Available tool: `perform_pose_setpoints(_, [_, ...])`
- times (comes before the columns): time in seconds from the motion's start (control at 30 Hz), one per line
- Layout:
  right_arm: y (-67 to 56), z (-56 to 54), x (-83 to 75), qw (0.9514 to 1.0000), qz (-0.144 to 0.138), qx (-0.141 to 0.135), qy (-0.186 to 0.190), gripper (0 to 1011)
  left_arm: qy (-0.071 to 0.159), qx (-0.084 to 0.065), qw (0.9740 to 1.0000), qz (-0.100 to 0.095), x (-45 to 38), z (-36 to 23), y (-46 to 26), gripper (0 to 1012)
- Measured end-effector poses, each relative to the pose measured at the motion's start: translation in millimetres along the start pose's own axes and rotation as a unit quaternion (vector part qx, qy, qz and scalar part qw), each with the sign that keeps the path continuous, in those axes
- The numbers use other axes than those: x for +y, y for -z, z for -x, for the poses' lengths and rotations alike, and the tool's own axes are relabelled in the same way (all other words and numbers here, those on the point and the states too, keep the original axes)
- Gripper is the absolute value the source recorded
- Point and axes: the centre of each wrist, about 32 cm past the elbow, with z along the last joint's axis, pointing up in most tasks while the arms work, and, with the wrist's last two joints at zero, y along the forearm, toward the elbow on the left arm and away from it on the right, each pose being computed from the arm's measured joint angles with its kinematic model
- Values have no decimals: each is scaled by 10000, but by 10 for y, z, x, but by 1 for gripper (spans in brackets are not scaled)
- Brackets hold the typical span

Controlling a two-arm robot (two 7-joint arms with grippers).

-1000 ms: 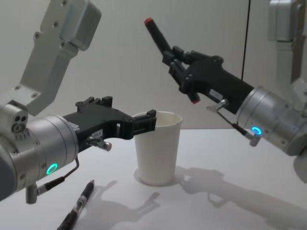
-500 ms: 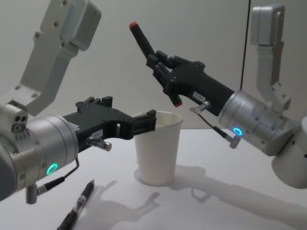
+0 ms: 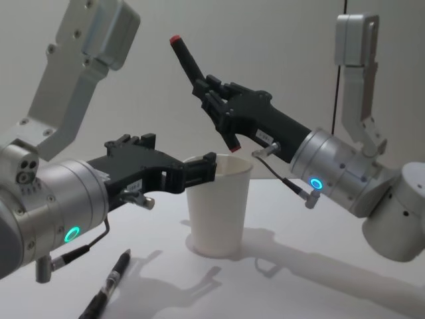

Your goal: Place the pen into the pen holder.

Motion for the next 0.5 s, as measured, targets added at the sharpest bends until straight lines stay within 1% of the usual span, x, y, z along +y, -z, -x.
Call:
perform_pose_setpoints(0.23, [18,5,13,10000,46,67,-6,170,0,0,10000,0,0,0,0,1000])
perform_pose_setpoints(0.33, [22,7,22,9999,66,91,-11,228,0,0,10000,0,0,0,0,1000])
perform_pose_setpoints(0.37, [24,8,23,9999,79,101,-12,280,0,0,10000,0,0,0,0,1000])
perform_pose_setpoints(0.43, [24,9,28,9999,87,109,-15,316,0,0,10000,0,0,0,0,1000])
perform_pose_setpoints(0.47, [27,9,26,9999,99,116,-15,354,0,0,10000,0,0,0,0,1000])
perform_pose_setpoints(0.5, [27,9,26,9999,99,116,-15,354,0,0,10000,0,0,0,0,1000])
